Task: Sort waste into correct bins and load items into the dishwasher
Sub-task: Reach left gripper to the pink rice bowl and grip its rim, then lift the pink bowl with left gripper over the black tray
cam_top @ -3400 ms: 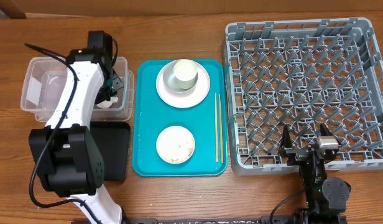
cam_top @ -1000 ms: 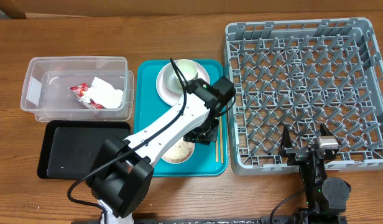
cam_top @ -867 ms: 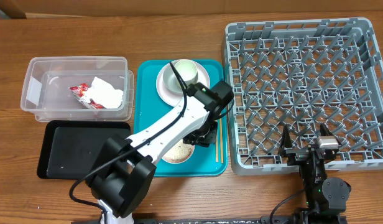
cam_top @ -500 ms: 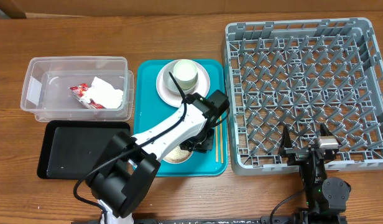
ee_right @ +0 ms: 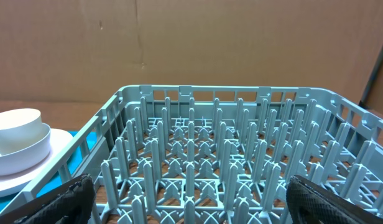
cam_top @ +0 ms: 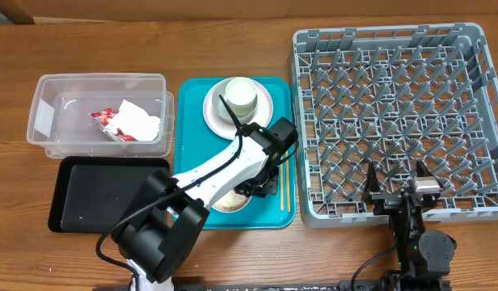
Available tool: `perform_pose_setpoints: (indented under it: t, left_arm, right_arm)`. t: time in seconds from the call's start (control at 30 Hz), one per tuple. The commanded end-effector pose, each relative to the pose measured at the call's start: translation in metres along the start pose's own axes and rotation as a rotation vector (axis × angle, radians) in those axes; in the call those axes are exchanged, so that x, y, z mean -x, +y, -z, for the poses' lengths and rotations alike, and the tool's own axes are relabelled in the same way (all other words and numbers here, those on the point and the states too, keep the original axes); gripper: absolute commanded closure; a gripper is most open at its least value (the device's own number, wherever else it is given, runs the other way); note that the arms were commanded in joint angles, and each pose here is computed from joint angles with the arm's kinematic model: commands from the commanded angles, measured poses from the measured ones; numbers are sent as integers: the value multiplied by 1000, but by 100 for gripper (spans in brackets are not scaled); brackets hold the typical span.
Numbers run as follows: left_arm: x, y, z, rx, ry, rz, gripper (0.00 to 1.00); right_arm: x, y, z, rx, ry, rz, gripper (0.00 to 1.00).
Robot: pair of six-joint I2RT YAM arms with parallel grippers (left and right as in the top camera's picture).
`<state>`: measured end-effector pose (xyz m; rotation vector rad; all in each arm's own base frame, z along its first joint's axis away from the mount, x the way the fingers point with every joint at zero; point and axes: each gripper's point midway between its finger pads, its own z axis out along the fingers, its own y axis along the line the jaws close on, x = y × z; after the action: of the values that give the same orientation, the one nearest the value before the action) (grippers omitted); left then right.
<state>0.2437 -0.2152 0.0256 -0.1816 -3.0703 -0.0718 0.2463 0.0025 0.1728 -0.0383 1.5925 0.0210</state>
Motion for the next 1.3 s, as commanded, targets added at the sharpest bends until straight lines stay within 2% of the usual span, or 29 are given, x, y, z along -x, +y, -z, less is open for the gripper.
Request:
perform_pose_setpoints:
  t: [0.0,0.1,0.17,0.53,0.67,0.93,1.17,1.27]
  left_arm:
    - [5,6,-1,10,-8,22,87]
    - [7,8,1,9,-8,29,95]
    - [8,10,4,10,-4,35,95]
    - [7,15,10,21,13,44,96]
    - [6,13,14,13,24,5,96]
    - [12,11,58,-16,-12,-66,96]
    - [8,40,87,35,24,-35,96]
    - [4,50,91,8,56,-10,96]
  right_arm:
    - [-2,-4,0,-17,-4,4,0]
    - [-2,-4,0,-17,-4,4,0]
    - [-2,-4,0,-17,-4,4,1]
    - [-2,-4,0,-17,-4,4,0]
    - [-2,-4,0,-17,-4,4,0]
    - [-2,-4,0,-17,-4,4,0]
    - [-2,-4,0,-17,-4,4,0]
    - [-2,-4,0,-17,-4,4,0]
